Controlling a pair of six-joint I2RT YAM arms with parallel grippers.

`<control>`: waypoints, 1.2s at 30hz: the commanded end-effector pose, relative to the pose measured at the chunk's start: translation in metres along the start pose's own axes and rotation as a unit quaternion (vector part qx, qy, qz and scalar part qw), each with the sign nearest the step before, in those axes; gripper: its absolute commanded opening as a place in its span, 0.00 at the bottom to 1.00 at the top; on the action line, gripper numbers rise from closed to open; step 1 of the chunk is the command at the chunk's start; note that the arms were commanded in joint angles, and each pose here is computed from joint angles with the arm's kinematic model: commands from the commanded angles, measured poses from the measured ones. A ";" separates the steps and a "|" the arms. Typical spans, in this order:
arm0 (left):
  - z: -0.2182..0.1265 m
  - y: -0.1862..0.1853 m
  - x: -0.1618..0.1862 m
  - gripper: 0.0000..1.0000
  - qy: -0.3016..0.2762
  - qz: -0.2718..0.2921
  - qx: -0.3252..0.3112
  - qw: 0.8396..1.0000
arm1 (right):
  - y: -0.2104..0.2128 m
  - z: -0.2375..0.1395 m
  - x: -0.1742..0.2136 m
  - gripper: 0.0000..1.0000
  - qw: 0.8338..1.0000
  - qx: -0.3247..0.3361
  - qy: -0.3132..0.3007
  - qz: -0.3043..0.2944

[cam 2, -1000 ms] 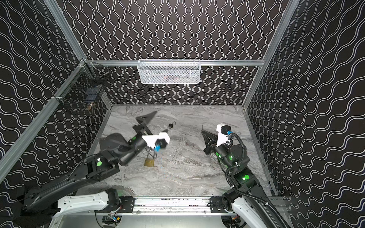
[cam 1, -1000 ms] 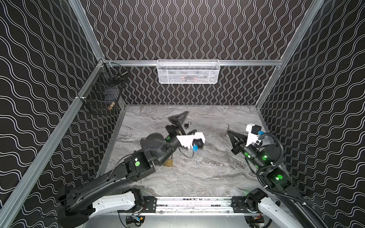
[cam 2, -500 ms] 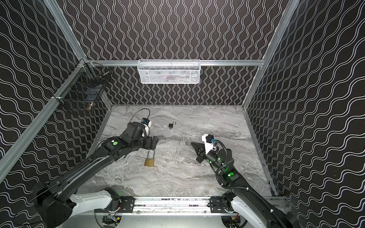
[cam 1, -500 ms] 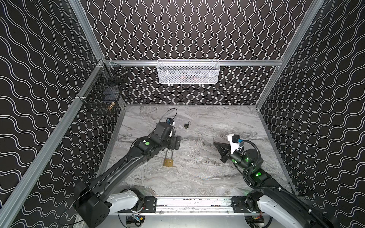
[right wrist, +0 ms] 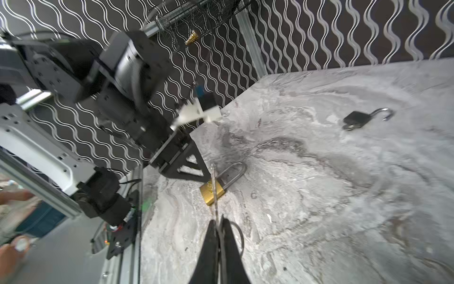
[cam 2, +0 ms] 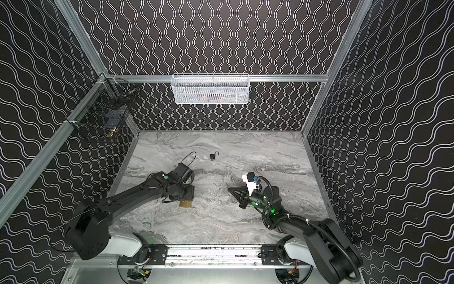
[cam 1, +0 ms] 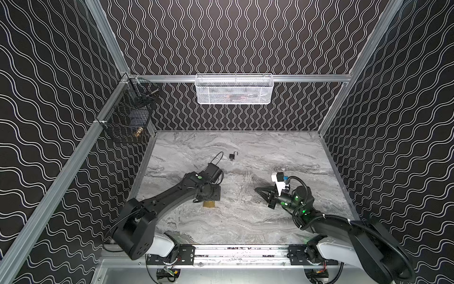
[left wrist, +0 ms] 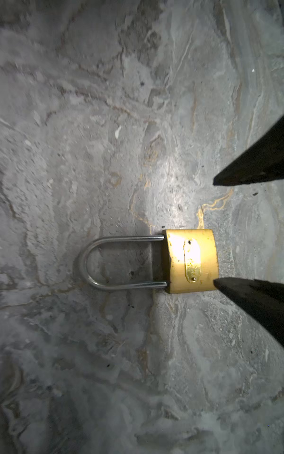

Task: Unlock with the key
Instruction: 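Move the open left gripper down over the brass padlock, then close the left gripper on the brass padlock body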

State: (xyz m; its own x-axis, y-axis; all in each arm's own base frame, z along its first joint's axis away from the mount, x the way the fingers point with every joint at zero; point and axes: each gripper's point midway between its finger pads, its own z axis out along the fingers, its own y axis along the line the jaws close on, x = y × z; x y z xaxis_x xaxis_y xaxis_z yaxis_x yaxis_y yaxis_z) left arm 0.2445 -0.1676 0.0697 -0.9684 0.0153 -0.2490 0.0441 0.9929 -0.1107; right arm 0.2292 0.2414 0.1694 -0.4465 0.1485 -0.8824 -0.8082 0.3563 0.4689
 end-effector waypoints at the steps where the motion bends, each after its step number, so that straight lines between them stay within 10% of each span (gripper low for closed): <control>1: 0.013 0.007 0.004 0.63 0.012 -0.005 -0.017 1.000 | 0.025 -0.001 -0.027 0.00 0.996 -0.070 -0.048 -0.010; 36: 0.059 0.025 0.030 0.68 0.070 -0.004 -0.086 0.994 | 0.015 0.000 -0.028 0.00 0.998 -0.047 -0.041 -0.009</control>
State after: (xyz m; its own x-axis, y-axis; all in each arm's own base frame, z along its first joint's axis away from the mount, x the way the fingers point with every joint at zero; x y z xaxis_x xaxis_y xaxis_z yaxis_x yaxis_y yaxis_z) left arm 0.2398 -0.1535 0.0119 -0.9900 0.0319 -0.1374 0.0271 0.9990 0.0366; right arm 0.2295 0.2422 0.1924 -0.4321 0.2065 -0.8778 -0.8335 0.2801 0.4762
